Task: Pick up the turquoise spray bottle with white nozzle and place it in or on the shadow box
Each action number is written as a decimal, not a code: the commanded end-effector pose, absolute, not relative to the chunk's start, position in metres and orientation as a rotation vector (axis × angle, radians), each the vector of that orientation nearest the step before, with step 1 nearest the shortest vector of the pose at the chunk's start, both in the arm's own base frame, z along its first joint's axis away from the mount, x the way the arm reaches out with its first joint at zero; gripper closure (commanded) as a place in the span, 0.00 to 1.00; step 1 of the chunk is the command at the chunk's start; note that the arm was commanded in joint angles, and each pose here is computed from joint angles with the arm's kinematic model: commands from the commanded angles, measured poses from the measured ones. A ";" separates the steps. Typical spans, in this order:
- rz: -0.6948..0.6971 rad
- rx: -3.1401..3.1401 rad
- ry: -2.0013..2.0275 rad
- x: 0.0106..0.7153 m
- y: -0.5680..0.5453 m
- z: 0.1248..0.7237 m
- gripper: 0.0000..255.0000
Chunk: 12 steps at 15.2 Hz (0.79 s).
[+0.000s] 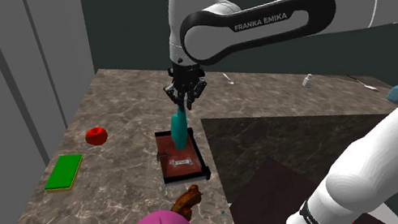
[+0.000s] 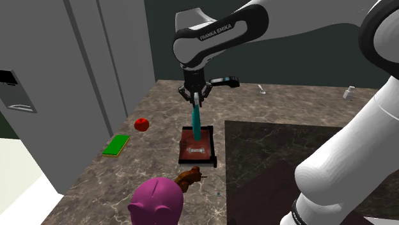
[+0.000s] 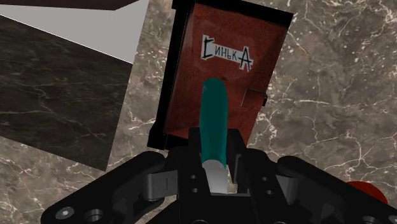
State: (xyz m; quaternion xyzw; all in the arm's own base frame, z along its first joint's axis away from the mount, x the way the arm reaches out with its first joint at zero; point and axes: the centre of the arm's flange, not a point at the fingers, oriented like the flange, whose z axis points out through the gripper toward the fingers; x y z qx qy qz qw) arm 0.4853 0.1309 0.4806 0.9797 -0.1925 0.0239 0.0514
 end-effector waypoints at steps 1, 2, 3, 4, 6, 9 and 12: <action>0.073 2.981 -0.586 0.485 0.131 0.481 0.00; 0.073 2.981 -0.586 0.485 0.131 0.481 0.00; 0.073 2.981 -0.586 0.485 0.131 0.481 0.00; 0.073 2.981 -0.586 0.485 0.131 0.481 0.00; 0.073 2.981 -0.586 0.485 0.131 0.481 0.00; 0.073 2.981 -0.586 0.484 0.135 0.520 0.00; 0.073 2.981 -0.586 0.484 0.136 0.530 0.00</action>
